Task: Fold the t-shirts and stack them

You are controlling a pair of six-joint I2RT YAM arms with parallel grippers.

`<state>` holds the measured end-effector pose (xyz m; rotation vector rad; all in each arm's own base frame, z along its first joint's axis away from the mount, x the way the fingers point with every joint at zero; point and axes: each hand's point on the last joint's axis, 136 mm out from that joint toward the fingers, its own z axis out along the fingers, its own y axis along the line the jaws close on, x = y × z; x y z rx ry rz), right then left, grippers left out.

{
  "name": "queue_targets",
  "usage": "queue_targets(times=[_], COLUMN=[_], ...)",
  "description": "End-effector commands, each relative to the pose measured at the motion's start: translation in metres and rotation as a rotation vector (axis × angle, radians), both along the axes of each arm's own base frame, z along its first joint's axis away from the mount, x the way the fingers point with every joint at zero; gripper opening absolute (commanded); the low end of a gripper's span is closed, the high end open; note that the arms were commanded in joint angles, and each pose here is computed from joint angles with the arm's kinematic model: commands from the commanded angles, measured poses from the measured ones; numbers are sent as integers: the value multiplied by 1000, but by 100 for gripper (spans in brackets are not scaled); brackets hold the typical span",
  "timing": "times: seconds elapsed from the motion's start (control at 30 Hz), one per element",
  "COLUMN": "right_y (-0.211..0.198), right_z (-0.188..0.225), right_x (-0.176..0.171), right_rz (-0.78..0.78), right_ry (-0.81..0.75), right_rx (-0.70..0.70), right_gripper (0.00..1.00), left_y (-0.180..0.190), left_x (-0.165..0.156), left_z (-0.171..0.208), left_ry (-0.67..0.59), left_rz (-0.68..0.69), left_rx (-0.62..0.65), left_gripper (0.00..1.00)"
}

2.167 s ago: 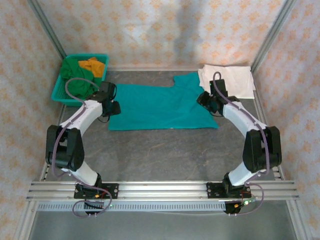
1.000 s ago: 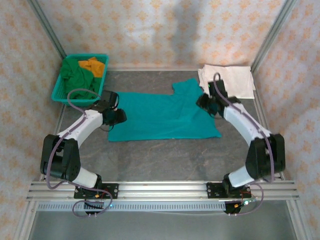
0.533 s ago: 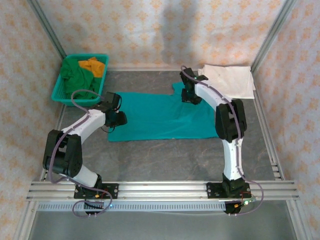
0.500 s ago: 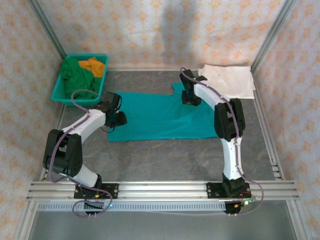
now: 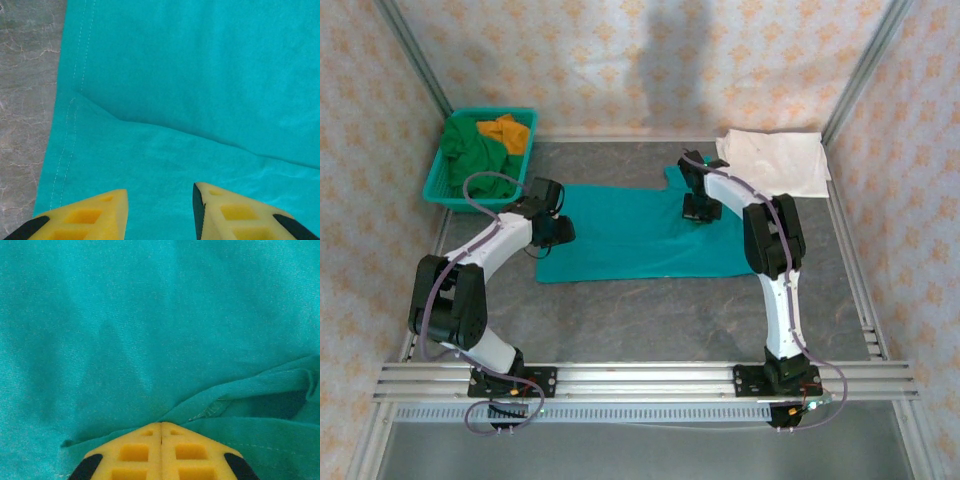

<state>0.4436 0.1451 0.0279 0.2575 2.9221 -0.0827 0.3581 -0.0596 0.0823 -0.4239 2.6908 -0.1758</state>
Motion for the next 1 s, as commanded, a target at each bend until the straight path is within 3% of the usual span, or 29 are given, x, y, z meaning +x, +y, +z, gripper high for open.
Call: queue_targets(times=[0.0, 0.3, 0.63, 0.7, 0.8, 0.97], right_y=[0, -1, 8, 10, 5, 0], right_z=[25, 72, 69, 69, 81, 106], right_x=[-1, 0, 3, 8, 29, 77], right_rz=[-2, -21, -30, -11, -1, -38], right_ry=[-47, -174, -204, -219, -308, -415], right_rx=[5, 43, 105, 109, 98, 262], right_gripper=[0, 0, 0, 8, 11, 28], left_y=[4, 4, 8, 8, 9, 15], left_x=[1, 3, 9, 11, 27, 74], left_z=[0, -3, 2, 3, 20, 49], left_ry=[-9, -11, -26, -29, -74, -150], left_rz=[-5, 2, 10, 3, -9, -6], left_rx=[38, 36, 58, 64, 81, 106], left_gripper=[39, 39, 40, 40, 40, 51])
